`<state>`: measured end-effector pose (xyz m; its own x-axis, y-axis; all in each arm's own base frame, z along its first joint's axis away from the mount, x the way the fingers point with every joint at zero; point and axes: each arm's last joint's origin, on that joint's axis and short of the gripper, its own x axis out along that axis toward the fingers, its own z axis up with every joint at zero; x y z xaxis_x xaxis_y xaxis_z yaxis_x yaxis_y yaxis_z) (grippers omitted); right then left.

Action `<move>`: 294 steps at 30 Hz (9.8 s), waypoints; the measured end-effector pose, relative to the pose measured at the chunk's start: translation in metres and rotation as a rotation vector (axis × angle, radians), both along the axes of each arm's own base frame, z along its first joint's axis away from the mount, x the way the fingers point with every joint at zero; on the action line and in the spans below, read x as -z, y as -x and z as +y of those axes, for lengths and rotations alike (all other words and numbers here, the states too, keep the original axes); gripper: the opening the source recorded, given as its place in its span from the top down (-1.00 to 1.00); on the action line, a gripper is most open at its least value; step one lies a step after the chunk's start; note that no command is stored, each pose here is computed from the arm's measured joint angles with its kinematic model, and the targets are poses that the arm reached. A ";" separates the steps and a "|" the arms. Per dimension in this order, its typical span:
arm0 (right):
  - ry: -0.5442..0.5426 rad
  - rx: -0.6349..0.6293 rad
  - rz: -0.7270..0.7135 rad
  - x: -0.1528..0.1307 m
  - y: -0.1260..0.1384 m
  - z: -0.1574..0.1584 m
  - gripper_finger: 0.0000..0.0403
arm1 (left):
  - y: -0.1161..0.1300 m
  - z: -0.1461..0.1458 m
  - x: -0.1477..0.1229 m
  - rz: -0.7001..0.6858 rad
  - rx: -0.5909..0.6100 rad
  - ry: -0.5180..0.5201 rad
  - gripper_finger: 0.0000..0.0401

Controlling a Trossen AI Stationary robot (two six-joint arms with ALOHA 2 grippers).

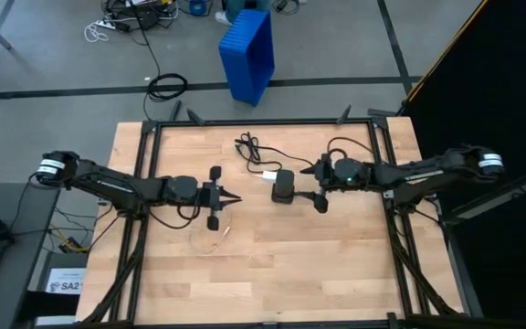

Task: Insert USB
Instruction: Remove the white charger adapter from the black outlet

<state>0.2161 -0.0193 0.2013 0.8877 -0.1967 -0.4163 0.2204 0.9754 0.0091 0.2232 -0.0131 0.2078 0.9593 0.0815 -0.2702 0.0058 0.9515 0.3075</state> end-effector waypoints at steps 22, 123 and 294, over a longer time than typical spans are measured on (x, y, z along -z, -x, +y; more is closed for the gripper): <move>0.085 -0.106 -0.251 -0.037 0.067 0.027 0.59 | 0.095 0.015 -0.022 -0.241 -0.226 0.063 1.00; 0.202 0.026 -0.367 0.037 0.116 0.003 1.00 | 0.125 0.015 0.036 -0.358 -0.099 0.171 1.00; -0.184 -0.150 -0.142 0.050 -0.096 -0.003 -0.14 | -0.099 -0.019 0.054 0.081 -0.229 -0.852 0.23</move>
